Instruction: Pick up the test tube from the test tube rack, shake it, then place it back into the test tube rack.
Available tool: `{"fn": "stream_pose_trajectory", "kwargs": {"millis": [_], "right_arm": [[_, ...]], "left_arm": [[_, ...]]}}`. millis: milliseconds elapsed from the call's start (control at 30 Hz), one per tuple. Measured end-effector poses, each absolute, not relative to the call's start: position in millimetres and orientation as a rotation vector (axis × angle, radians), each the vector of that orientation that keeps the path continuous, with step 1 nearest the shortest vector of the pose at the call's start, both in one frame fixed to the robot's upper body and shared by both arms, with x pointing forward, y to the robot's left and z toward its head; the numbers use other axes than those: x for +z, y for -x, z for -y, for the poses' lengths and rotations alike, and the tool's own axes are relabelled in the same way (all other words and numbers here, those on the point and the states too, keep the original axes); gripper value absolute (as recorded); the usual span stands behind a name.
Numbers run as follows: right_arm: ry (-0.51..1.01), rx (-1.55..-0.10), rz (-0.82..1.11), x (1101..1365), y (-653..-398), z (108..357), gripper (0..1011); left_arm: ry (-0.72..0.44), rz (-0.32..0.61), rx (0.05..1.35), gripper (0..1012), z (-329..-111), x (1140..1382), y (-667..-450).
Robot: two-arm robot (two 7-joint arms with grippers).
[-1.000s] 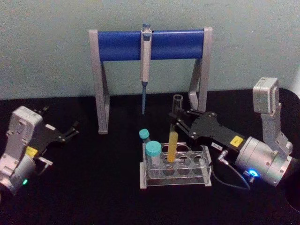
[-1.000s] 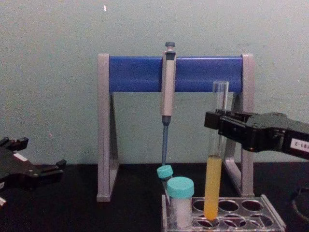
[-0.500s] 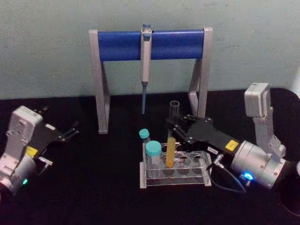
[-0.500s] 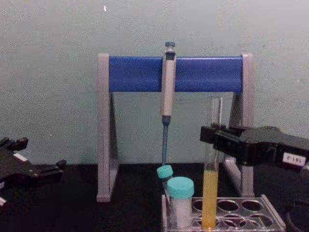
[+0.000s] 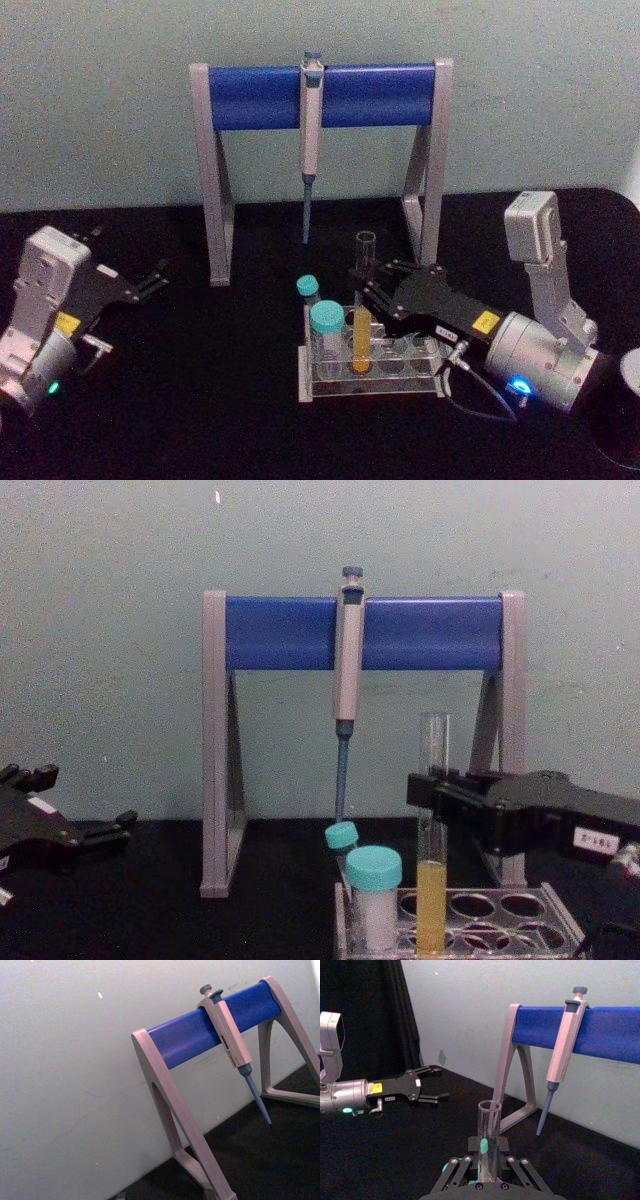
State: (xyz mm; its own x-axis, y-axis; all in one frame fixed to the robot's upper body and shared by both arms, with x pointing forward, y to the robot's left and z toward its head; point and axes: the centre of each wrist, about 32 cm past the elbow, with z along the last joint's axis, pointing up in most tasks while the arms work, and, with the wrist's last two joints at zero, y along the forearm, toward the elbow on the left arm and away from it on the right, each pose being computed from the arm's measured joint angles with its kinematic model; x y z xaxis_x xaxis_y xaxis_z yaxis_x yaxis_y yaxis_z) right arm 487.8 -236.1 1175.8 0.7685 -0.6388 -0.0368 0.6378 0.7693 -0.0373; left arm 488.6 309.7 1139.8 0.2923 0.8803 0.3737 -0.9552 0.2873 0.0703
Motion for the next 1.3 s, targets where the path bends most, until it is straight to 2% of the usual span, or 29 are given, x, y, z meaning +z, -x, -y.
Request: {"fn": "stream_pose_trajectory", "kwargs": {"millis": [533, 1300], "right_arm": [[0.046, -0.695, -0.078, 1164, -485, 231, 229], [0.063, -0.705, -0.076, 1163, -485, 230, 229]], "left_arm": [[-0.304, 0.285, 1.248, 1001, -310, 1140, -489], [-0.304, 0.285, 1.248, 1001, -310, 1140, -489]]}}
